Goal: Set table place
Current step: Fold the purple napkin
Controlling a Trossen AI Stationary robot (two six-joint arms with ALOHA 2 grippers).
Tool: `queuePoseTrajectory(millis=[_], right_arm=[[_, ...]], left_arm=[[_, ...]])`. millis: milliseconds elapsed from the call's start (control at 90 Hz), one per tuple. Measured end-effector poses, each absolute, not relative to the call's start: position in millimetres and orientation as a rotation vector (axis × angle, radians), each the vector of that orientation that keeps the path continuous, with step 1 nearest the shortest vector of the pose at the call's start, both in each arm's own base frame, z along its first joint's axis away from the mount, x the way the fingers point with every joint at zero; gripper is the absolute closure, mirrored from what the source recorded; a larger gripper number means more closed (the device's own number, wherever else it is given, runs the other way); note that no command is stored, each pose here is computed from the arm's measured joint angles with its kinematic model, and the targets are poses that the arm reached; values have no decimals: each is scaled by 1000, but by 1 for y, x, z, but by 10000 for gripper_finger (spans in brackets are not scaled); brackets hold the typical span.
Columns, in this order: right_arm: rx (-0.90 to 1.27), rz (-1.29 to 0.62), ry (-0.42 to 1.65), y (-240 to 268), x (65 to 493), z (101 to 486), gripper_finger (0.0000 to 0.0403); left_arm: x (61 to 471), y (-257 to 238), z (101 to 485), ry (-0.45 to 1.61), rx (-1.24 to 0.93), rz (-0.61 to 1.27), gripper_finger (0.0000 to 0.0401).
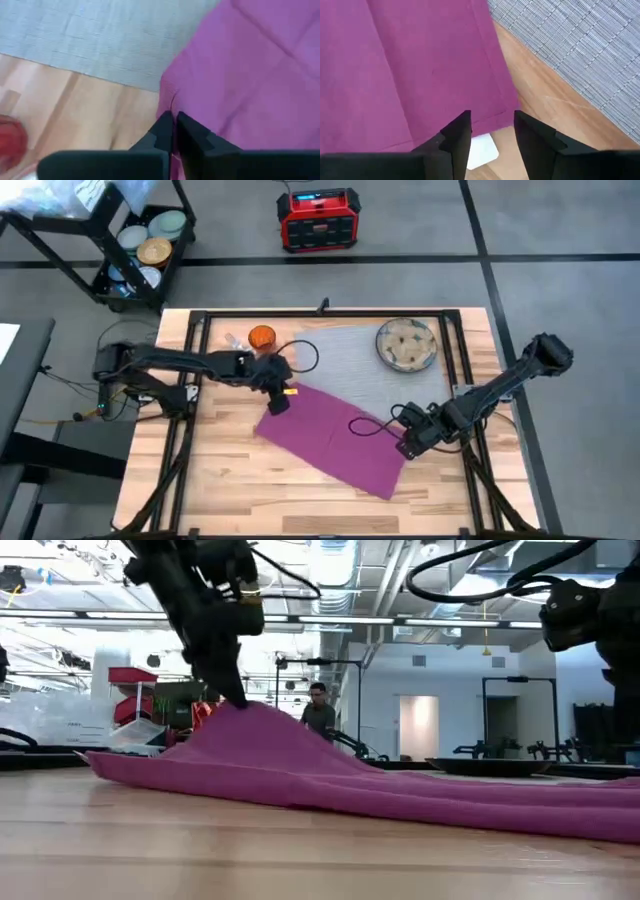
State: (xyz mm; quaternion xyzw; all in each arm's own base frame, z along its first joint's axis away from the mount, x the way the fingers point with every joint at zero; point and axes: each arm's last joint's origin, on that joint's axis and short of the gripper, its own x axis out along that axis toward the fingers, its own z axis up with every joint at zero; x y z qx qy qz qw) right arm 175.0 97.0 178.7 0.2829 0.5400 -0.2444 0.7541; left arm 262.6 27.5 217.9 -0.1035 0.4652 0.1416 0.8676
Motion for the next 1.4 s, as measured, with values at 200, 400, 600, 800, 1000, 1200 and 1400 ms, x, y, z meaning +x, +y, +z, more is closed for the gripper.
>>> queuePoseTrajectory(millis=[200,400,600,800,1000,1200,1400], right_arm=[[675,-621,1216,90,163,157,241],[789,-576,1140,92,166,144,237],[804,-591,1114,92,166,143,309],[807,-594,1096,92,167,144,397],[795,-570,1060,95,174,162,402],[751,-581,1000,92,173,195,402],[719,-590,949,86,166,229,402]], left_arm=[[260,19,218,999,-210,277,401],[260,19,218,998,-204,280,401],[260,19,218,998,-202,279,401],[260,18,218,1001,-202,279,401],[260,18,218,1004,-201,279,401],[264,15,231,994,-155,280,401],[271,16,267,961,-77,292,401]])
